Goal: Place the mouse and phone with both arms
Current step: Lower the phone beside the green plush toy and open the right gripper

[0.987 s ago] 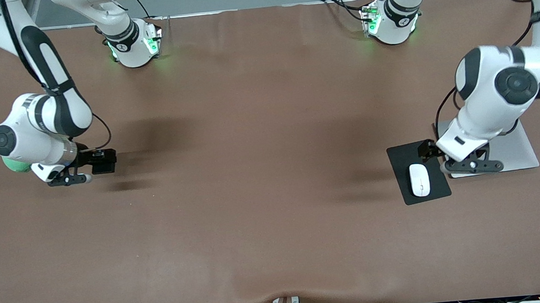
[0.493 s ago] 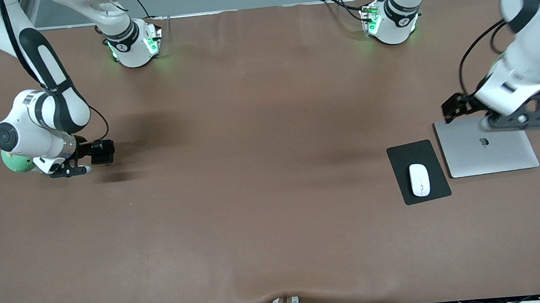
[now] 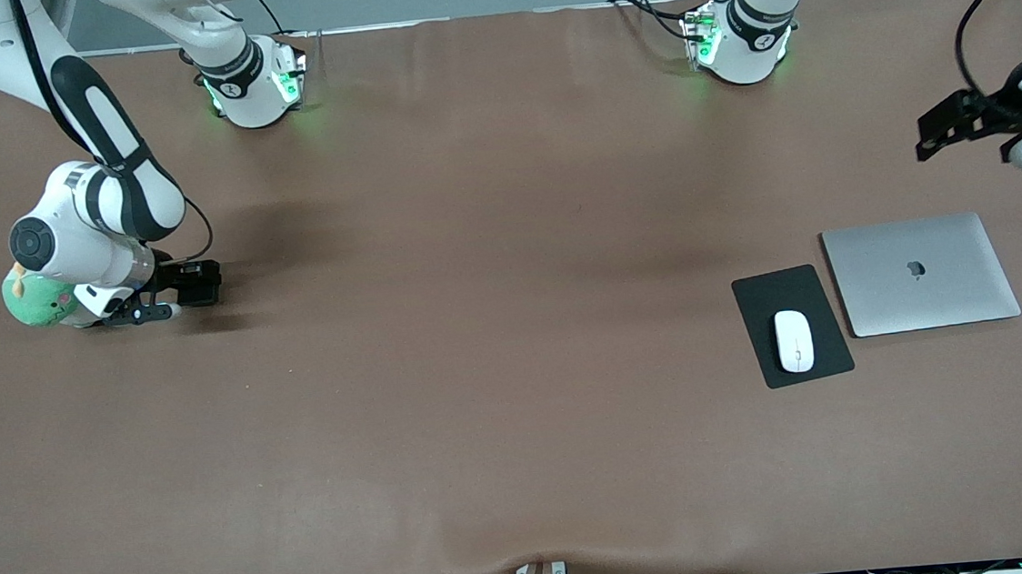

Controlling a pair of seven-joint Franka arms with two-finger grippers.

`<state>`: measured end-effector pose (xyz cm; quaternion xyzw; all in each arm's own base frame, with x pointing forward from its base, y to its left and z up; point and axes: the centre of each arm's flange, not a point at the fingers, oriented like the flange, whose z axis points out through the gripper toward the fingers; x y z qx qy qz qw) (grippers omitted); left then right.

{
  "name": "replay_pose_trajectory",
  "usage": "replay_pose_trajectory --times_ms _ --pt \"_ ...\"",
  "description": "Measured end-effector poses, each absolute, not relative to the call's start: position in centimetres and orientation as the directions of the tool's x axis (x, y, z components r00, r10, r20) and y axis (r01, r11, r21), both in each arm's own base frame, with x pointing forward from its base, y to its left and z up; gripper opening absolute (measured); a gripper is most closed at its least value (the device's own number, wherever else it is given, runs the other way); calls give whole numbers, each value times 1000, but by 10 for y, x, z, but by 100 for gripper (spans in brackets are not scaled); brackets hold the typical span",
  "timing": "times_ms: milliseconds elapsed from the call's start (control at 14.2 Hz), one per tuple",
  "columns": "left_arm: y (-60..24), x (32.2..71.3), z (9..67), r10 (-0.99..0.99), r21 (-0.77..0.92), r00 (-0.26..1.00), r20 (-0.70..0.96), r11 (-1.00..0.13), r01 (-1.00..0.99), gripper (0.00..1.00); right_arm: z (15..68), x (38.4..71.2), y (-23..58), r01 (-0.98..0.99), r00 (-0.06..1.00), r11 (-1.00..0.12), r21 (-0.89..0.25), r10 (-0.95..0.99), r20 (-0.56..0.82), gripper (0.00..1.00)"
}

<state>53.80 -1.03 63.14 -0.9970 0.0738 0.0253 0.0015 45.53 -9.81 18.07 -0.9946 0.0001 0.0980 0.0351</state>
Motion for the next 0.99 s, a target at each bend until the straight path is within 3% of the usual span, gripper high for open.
replay_pose_trajectory --times_ms 493,634,705,987 --pt "-7 529 648 -147 -1 989 -30 -989 -147 100 166 451 -102 -14 978 -998 -65 -1 -206 81" --pt "-6 529 648 -145 0 989 -30 -989 -145 100 167 454 -101 -11 979 -998 -65 2 -203 96" --pt "-5 529 648 -143 0 989 -30 -990 -143 100 171 459 -101 -9 979 -998 -67 5 -202 100" --pt "1 528 647 -133 0 990 -35 -991 -134 100 217 507 -98 10 964 -994 -109 38 -264 100"
